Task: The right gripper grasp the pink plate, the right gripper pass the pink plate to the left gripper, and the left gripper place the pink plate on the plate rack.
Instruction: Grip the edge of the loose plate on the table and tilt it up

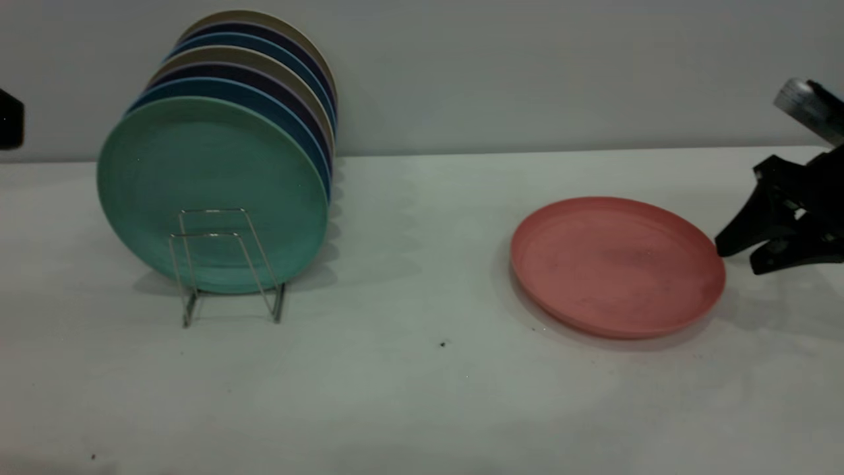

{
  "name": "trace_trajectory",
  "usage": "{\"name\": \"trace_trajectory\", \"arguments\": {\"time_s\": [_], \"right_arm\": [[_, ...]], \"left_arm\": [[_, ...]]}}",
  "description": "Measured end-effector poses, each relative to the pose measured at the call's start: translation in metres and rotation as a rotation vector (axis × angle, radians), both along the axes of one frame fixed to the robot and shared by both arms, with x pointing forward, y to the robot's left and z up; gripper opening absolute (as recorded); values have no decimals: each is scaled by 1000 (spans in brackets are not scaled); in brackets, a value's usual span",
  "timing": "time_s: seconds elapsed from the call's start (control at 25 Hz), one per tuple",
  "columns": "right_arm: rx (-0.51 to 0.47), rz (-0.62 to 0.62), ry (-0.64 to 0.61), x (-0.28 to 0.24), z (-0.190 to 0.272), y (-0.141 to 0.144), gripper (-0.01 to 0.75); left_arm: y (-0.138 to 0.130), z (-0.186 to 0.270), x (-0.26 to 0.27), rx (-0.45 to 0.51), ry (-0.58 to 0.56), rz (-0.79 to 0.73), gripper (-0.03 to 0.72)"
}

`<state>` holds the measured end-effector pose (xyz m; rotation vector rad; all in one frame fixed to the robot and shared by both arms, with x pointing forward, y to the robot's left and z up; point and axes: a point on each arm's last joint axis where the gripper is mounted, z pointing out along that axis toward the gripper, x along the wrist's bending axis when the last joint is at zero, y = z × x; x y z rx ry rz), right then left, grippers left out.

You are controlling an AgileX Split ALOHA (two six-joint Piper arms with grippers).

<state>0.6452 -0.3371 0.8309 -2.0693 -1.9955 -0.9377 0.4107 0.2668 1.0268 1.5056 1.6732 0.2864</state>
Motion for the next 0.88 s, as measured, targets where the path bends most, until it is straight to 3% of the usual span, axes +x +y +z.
{"name": "trace_trajectory", "arguments": {"time_s": [0.36,0.64,0.76,0.88], "right_arm": [[-18,-53,-1,14,-24,-6,471],[35,-75,20,16,-39,7,460],[33,-52,18,17,-40,20,411],[8,-39,10,19,-41,30,287]], "left_arm": [[-3,-2,-4,-13,40,-38,538],[-3,-2,-4,-13,40,-38,538],[-3,-2,-3,-13,38,-37,538],[-3,-2,-4,-13,39,-37,538]]}}
